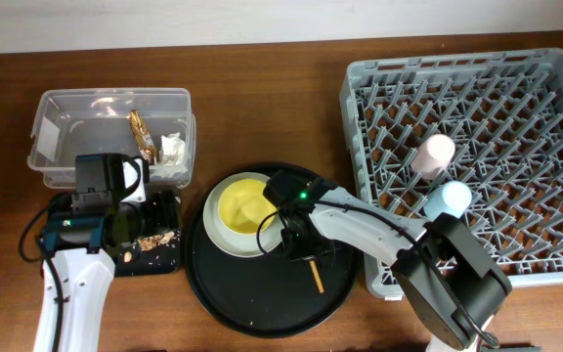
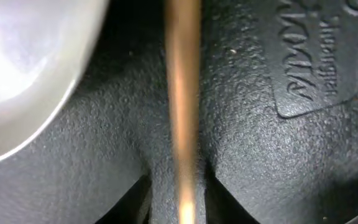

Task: Sort waste into correct bins and load items into the dishwasher rack
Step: 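Return the right gripper to the second chopstick and grasp it, then carry the second chopstick into the dish rack with the right gripper, then reach the right gripper to the yellow bowl and grasp its rim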

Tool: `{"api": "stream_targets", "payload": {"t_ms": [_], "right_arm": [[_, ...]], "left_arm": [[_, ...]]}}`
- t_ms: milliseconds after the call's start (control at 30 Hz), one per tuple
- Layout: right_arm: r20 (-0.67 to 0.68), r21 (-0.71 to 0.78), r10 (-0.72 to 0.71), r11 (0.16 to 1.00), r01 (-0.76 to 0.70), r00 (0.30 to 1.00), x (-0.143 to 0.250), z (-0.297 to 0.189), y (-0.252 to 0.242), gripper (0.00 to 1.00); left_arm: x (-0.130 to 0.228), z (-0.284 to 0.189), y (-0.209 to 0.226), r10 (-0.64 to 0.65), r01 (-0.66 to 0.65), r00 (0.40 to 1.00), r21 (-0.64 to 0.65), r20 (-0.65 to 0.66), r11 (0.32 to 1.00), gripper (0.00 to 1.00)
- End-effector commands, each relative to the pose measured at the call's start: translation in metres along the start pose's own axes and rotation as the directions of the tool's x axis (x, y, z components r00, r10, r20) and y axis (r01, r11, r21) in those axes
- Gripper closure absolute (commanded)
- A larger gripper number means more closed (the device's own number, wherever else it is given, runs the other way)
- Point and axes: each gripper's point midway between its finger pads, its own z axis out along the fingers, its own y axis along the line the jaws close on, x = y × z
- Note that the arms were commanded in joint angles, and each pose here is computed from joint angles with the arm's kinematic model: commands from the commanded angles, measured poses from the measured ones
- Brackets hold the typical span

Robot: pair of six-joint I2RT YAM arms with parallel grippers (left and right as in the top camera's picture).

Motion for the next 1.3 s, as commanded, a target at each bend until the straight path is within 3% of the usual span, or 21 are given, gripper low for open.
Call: {"api": "stream_targets", "payload": {"t_ms": [0,100,167,333,467,567,767,800,833,933,1067,1133,1267], "right_arm": [[-0.042,0.007,0.06,0.998,-0.059,0.997,0.007,0.012,0.0,0.83],[-0.033,0.002,0.069,0.998,-0.069,0.997,0.007,0.006,0.0,0.96],[-0.02,0.007,0.081,0.997,-0.081,0.997,0.005,-0.005,-0.005,0.96],[0.183,-0.008,0.101,0.995,-0.102,0.978,-0.016,-0.097,-0.042,0.96],[0.291,-0.023,0.106,0.994,-0.104,0.951,-0.013,-0.154,-0.101,0.96],[0.25,0.003,0.123,0.992,-0.128,0.96,-0.012,-0.149,-0.137,0.96],[0.12,0.044,0.094,0.994,-0.1,0.988,-0.014,-0.108,-0.153,0.96],[0.118,0.044,0.094,0.994,-0.1,0.988,-0.015,-0.106,-0.153,0.93],[0.122,0.044,0.094,0.994,-0.1,0.988,-0.017,-0.106,-0.153,0.76],[0.15,0.04,0.092,0.994,-0.099,0.984,-0.017,-0.116,-0.152,0.57],[0.303,-0.02,0.079,0.997,-0.077,0.95,-0.034,-0.175,-0.139,0.46],[0.39,-0.12,0.052,0.993,-0.006,0.919,-0.048,-0.206,-0.112,0.29],[0.45,-0.18,-0.059,0.971,0.155,0.891,-0.07,-0.203,-0.049,0.22]], "left_arm": [[-0.003,-0.003,0.001,-0.011,0.011,1.0,-0.003,0.016,1.0,0.21],[-0.003,-0.003,0.001,-0.011,0.011,1.0,-0.003,0.017,1.0,0.21],[-0.003,-0.003,0.001,-0.011,0.011,1.0,-0.003,0.017,1.0,0.21],[-0.003,-0.003,0.001,-0.011,0.011,1.0,-0.003,0.017,1.0,0.21],[-0.003,-0.003,0.001,-0.011,0.011,1.0,-0.003,0.017,1.0,0.21],[-0.003,-0.003,0.001,-0.011,0.011,1.0,-0.003,0.017,1.0,0.21],[-0.003,-0.003,0.001,-0.011,0.011,1.0,-0.003,0.016,1.0,0.21],[-0.003,-0.003,0.001,-0.011,0.011,1.0,-0.003,0.016,1.0,0.21],[-0.003,-0.003,0.001,-0.011,0.011,1.0,-0.003,0.016,1.0,0.21],[-0.003,-0.003,0.001,-0.011,0.011,1.0,-0.003,0.017,1.0,0.21],[-0.003,-0.003,0.001,-0.011,0.011,1.0,-0.003,0.017,1.0,0.21],[-0.003,-0.003,0.002,-0.01,0.01,1.0,-0.006,0.017,1.0,0.21],[0.002,0.0,0.022,-0.016,0.015,1.0,-0.12,-0.008,0.993,0.21]]}}
